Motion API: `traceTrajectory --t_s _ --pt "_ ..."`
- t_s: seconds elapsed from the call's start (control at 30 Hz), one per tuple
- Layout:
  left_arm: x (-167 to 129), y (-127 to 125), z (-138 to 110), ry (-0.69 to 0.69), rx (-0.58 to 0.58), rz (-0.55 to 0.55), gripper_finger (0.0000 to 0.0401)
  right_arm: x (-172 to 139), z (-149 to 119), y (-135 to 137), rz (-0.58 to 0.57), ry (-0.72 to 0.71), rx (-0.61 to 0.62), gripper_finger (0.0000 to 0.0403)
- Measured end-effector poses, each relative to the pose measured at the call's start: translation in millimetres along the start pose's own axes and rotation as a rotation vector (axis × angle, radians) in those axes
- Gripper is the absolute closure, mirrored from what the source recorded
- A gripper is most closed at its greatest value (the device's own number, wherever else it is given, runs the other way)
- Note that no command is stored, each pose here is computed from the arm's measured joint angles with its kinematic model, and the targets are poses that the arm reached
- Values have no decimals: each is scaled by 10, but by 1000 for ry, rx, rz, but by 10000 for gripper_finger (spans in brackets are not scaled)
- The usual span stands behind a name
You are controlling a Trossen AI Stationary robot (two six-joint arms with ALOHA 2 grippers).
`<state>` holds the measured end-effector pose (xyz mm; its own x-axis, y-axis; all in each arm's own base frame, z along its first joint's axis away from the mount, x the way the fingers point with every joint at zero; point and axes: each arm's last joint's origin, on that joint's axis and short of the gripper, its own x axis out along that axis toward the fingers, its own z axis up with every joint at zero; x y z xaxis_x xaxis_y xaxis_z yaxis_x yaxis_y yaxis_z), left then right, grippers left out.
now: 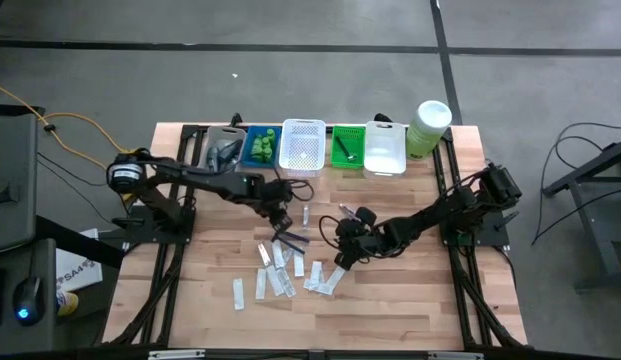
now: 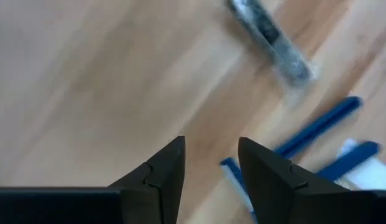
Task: Pick & Place Travel size toiletries
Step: Put the razor into the green bin
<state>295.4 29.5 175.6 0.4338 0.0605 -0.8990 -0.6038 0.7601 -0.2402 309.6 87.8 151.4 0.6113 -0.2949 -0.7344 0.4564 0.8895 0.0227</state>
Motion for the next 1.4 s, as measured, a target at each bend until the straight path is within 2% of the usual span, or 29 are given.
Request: traceTrajectory --t_s 0.3,0.97,1.4 --pt "87 -45 -91 54 -64 36 252 1 3 3 4 -5 -16 257" --pt "251 -138 -184 85 -69 60 256 1 11 10 11 -11 -11 257" --pt "243 -128 -197 123 -51 73 369 -2 5 13 11 -8 -13 257"
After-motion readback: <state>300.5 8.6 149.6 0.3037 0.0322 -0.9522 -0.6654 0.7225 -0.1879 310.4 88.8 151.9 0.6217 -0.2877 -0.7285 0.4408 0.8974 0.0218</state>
